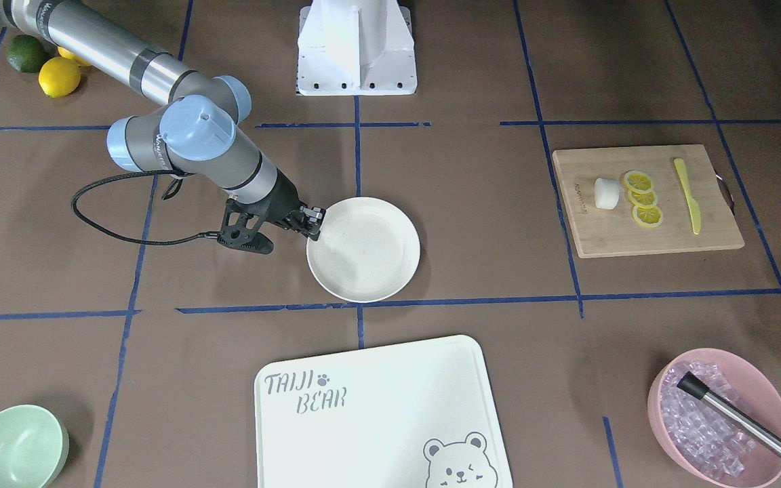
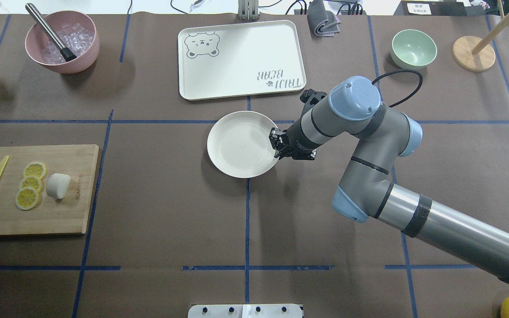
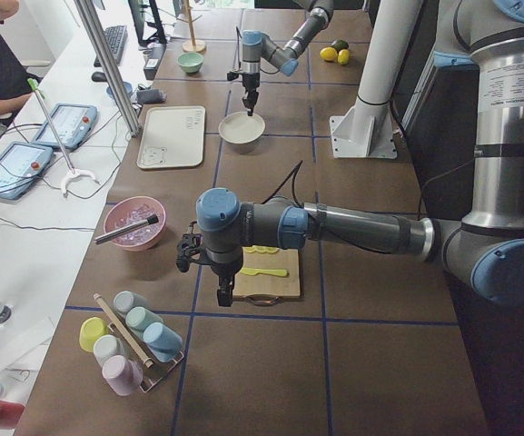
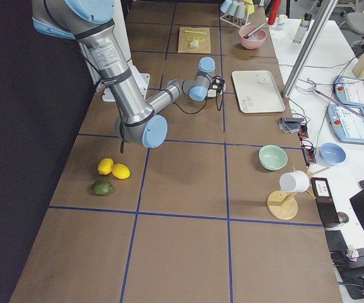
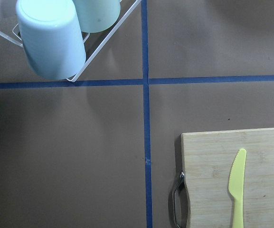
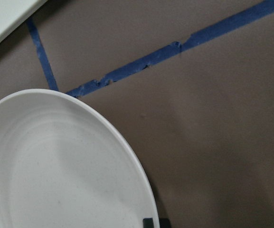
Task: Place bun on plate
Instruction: 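Slide the white plate with the right gripper toward the table center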
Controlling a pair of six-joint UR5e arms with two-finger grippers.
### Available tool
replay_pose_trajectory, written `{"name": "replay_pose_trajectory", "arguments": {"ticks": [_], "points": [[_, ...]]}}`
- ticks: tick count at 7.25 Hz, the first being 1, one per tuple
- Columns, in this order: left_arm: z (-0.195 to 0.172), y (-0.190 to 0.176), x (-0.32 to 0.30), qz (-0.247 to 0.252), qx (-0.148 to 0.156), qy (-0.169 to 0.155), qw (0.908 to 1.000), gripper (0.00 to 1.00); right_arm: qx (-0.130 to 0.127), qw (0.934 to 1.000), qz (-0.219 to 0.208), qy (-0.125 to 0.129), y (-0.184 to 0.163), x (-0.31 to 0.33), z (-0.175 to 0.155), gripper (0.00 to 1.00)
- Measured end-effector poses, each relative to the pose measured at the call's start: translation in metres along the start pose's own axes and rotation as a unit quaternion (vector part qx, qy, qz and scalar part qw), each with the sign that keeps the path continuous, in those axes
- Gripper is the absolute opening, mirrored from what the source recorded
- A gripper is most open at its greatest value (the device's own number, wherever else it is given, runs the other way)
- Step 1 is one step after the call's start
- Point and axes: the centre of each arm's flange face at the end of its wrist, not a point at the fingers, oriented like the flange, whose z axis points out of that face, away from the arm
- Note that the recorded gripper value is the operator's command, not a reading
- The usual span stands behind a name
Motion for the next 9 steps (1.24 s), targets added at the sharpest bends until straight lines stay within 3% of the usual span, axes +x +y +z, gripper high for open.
{"name": "replay_pose_trajectory", "arguments": {"ticks": [4,7,9], "points": [[0.000,0.000,0.001,-0.001,0.000,0.007,1.0000,1.00,-0.010,0.9999,-0.003,-0.005,0.020,0.021,-0.012,0.01],[0.000,0.000,0.001,-0.001,-0.001,0.007,1.0000,1.00,-0.020,0.9998,-0.007,0.004,0.038,0.029,0.002,0.04],[0.001,0.000,0.001,-0.001,-0.001,0.007,1.0000,1.00,-0.025,0.9996,-0.008,0.010,0.043,0.034,0.009,0.32]]}}
